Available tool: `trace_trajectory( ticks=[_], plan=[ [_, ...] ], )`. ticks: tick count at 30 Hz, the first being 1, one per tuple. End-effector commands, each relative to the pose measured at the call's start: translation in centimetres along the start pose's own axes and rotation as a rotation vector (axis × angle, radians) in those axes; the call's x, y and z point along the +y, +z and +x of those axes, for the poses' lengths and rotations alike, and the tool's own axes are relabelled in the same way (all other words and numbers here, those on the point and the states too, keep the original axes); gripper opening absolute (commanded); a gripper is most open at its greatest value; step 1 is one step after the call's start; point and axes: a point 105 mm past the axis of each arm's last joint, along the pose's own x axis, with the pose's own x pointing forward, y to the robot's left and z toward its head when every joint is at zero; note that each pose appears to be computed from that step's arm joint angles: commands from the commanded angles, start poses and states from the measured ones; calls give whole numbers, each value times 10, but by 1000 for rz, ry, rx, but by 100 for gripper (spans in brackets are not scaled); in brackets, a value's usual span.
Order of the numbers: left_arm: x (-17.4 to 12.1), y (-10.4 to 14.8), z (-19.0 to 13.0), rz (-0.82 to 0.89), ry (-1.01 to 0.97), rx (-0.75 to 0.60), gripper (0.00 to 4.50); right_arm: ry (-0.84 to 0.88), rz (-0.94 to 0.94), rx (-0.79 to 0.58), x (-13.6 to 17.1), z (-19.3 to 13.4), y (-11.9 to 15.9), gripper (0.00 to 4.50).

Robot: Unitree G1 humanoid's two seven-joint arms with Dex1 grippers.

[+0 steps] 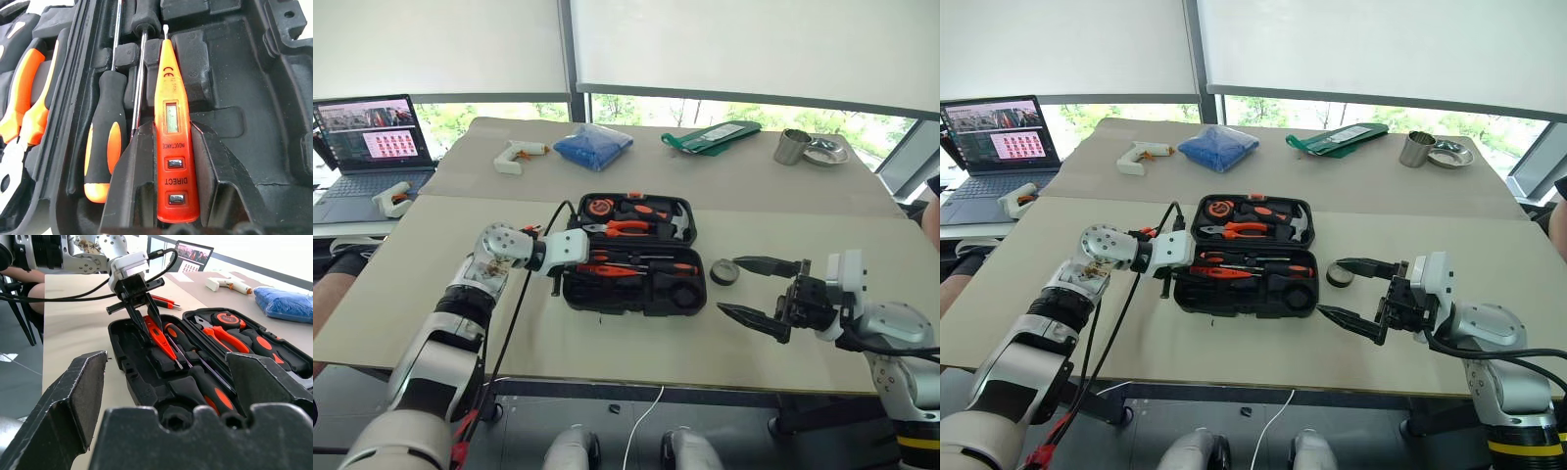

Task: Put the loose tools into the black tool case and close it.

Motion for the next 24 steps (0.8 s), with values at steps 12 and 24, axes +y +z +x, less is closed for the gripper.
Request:
trace_trajectory(
  ticks=[12, 24],
  plan=[
    [-17, -25, 3, -122, -87, 82, 51, 26, -35, -24, 3, 2, 11, 450],
    [11, 25, -30, -35, 139, -311, 269, 77, 29, 16, 14, -5, 5, 450]
  ],
)
